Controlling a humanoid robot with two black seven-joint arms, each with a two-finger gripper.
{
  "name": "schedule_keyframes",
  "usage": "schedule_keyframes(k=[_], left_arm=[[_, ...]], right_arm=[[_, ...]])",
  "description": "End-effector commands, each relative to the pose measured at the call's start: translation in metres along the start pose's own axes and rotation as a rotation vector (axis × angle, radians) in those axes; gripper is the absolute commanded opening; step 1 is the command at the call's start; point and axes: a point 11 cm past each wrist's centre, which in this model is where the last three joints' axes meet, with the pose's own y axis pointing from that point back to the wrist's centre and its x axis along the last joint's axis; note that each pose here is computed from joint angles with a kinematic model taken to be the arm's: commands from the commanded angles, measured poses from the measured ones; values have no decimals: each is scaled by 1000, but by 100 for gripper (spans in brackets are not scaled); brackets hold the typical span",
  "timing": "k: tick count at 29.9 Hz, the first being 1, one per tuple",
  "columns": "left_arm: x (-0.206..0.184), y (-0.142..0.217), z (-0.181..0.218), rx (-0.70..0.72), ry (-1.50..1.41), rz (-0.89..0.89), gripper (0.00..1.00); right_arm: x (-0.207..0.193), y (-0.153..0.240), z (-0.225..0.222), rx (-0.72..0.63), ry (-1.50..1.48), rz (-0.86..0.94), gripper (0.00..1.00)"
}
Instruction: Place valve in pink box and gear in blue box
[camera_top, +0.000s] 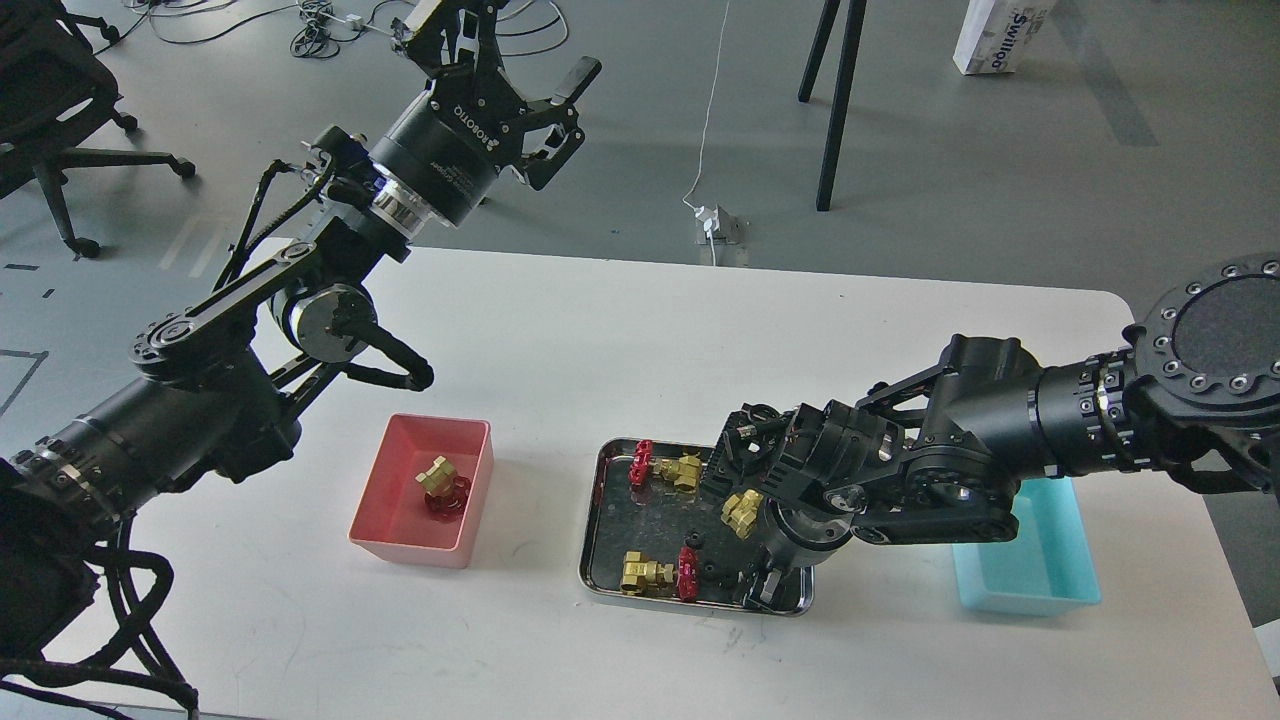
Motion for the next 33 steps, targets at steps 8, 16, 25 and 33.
schedule_keyframes(k=[8, 16, 25, 33], left_arm=[[0, 3, -5, 5, 9, 5, 90], [0, 4, -6, 6, 11, 7, 90], [0, 3, -7, 6, 13, 6, 91], [-2, 1, -7, 4, 17, 3, 91]], right_arm=[[1, 1, 0, 2, 2, 2, 13], [3, 3, -1, 2, 6, 7, 9], [24, 19, 3, 5, -16, 73, 9], [57, 70, 27, 21, -155, 231, 9]])
